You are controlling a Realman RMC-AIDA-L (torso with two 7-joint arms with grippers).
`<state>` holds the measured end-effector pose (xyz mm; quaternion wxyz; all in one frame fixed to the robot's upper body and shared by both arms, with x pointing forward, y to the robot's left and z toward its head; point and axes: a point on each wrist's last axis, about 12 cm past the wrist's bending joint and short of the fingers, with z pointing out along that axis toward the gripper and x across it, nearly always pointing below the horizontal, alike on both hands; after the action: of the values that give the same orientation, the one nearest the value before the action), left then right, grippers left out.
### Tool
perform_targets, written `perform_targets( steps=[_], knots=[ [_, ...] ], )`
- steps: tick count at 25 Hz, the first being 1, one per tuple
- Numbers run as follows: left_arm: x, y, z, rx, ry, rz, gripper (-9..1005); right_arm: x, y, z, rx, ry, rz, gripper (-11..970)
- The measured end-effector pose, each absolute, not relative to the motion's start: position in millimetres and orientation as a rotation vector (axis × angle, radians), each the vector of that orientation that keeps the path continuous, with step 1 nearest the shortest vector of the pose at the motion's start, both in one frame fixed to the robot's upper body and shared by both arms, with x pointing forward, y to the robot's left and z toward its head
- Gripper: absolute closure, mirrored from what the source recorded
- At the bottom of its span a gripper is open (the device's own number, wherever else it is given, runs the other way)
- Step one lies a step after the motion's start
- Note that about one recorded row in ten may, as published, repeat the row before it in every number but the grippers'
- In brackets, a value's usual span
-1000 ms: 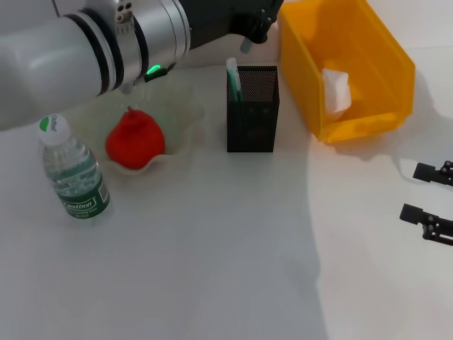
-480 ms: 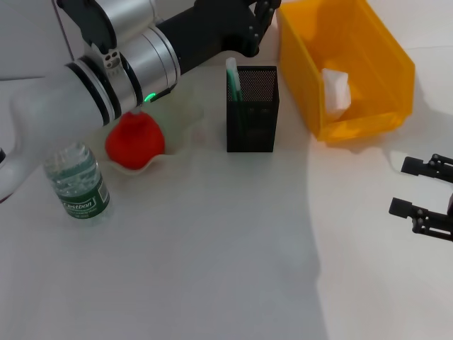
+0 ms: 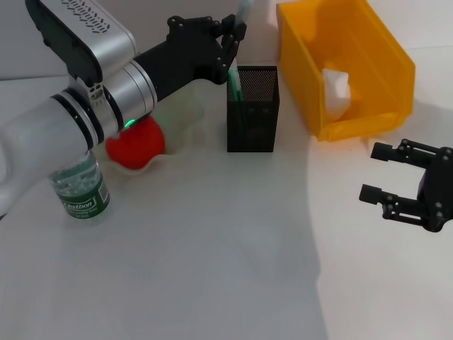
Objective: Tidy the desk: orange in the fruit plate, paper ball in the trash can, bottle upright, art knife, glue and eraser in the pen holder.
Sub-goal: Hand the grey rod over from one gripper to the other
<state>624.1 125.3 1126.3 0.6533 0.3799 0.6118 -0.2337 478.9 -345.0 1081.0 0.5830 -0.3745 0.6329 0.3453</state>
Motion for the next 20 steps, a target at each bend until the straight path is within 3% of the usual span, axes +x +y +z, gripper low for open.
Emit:
perform_targets(
  steps=[12,20],
  knots=[
    [609.0,130.3,1126.3,0.861,1.285,-0.652,873,485.3,-337.2,1080.5,-0.871,1.482,0.818,249],
    [586.0,159.7,1116.7,0.782,1.273,-0.780,872,487.5,-360.4,1097.9,-0.495,1.311,0.670,252]
  ],
)
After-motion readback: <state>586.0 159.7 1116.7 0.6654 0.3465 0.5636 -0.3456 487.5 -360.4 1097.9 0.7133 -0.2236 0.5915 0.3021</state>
